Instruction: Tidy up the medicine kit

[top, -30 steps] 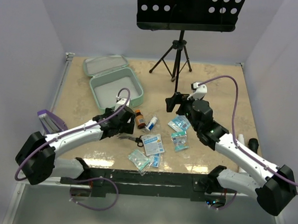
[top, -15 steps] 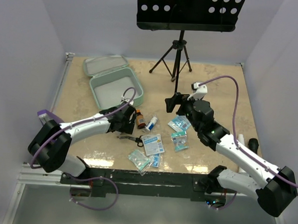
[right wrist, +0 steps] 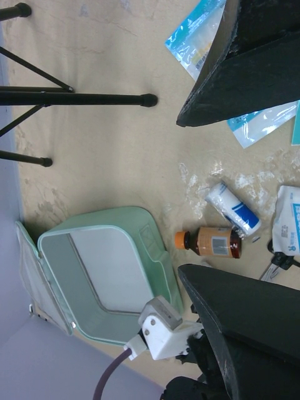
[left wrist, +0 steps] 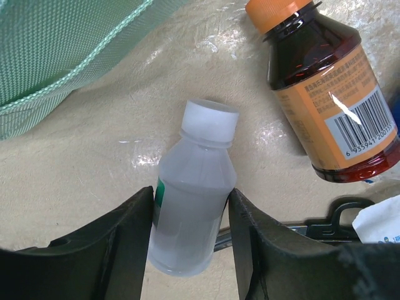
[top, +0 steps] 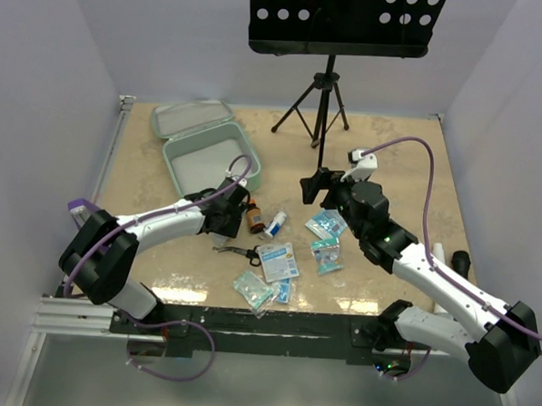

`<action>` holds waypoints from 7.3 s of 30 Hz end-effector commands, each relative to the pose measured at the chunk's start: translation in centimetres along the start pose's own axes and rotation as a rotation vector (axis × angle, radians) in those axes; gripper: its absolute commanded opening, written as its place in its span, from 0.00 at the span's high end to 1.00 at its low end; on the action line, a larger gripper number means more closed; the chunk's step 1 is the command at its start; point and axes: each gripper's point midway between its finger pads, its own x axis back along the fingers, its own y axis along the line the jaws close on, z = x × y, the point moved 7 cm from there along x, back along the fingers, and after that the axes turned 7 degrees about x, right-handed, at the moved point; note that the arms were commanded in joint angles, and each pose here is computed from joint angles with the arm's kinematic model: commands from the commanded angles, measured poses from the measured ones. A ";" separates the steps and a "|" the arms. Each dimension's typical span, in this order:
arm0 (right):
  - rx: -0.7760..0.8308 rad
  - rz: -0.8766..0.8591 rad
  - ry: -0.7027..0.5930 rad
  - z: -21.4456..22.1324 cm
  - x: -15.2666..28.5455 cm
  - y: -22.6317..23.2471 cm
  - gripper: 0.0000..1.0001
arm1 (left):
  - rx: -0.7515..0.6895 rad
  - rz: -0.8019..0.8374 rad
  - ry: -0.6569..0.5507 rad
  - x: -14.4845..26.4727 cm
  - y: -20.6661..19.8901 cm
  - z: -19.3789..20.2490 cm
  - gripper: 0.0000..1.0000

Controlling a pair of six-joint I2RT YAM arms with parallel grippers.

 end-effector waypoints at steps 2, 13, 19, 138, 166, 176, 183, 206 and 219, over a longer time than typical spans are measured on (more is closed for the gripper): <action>0.001 -0.022 -0.020 -0.6 0.2 0.2 0.03 | -0.006 0.028 -0.023 0.6 -0.3 -1.2 0.55; -0.003 -0.025 -0.026 -1.0 0.4 0.3 0.03 | 0.097 0.134 -0.211 8.1 -0.2 -5.1 0.74; -0.009 -0.033 -0.028 -1.1 0.4 0.5 0.03 | 0.217 0.211 -0.367 12.8 0.1 -7.9 0.77; -0.021 -0.029 0.052 1.5 0.0 0.1 0.03 | 0.546 0.311 -0.149 -1.6 -5.4 -5.1 0.16; -0.019 -0.024 0.061 1.7 -0.1 0.1 0.03 | 0.484 0.343 -0.148 -2.3 -6.2 -6.1 0.74; -0.035 -0.046 0.047 1.1 0.0 0.5 0.04 | 0.530 0.482 -0.410 9.2 -3.1 -9.9 0.80; -0.043 -0.055 0.049 1.1 0.0 0.6 0.04 | 0.667 0.406 -0.453 7.5 3.7 -14.7 0.79; -0.039 -0.056 0.066 1.8 -0.4 0.6 0.03 | 0.781 0.212 -0.332 -8.7 6.9 -21.6 0.80; -0.030 -0.048 0.079 2.1 -0.5 0.5 0.03 | 0.785 0.207 -0.284 -11.7 6.6 -22.2 0.67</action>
